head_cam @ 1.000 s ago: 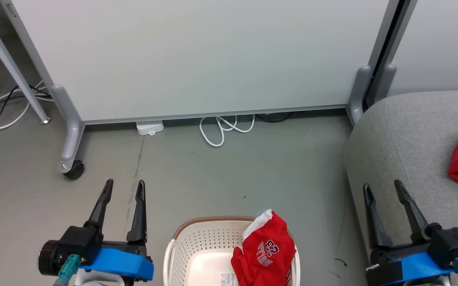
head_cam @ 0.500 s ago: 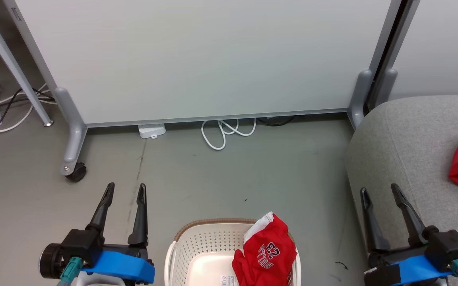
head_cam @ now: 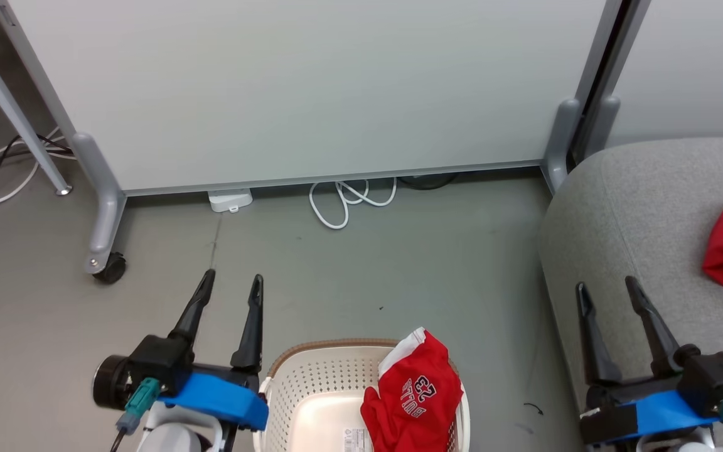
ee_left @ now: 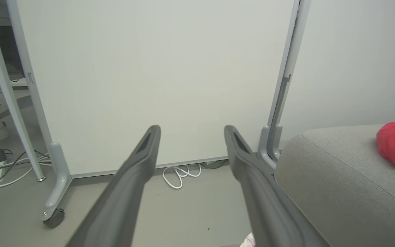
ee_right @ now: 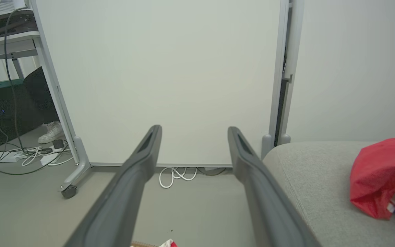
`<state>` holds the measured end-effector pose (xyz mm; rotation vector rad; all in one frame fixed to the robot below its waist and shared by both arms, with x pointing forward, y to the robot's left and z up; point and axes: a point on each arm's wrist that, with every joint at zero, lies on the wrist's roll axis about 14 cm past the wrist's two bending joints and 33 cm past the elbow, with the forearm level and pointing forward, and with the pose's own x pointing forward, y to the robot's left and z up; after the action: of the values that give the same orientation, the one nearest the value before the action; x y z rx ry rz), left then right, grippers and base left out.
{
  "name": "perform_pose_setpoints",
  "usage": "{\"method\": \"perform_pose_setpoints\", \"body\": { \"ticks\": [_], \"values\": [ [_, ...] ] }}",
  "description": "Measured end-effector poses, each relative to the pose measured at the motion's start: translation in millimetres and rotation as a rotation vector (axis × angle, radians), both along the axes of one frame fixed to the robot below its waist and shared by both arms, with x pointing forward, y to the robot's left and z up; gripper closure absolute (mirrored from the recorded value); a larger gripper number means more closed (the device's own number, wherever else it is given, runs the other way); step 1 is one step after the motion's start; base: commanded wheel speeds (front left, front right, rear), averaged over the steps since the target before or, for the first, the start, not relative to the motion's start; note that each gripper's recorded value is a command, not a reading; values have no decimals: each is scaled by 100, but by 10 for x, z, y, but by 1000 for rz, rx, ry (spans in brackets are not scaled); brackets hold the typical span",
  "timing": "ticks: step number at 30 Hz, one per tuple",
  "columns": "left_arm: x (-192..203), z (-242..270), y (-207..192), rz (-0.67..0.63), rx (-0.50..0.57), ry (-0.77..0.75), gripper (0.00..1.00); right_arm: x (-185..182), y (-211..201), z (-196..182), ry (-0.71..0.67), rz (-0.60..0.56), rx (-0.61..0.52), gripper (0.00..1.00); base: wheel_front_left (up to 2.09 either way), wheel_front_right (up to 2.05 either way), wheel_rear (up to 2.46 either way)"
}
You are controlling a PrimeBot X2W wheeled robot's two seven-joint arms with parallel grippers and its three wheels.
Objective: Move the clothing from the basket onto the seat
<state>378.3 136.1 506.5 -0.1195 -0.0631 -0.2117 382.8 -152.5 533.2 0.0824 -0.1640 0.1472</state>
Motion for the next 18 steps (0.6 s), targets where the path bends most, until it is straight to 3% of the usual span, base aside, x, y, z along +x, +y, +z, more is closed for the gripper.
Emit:
{"method": "perform_pose_setpoints", "body": {
  "ticks": [18],
  "values": [
    [628, -636, -916, -317, 39, 201, 0, 475, -240, 27, -27, -70, -54, 0, 0, 0, 0]
  ]
}}
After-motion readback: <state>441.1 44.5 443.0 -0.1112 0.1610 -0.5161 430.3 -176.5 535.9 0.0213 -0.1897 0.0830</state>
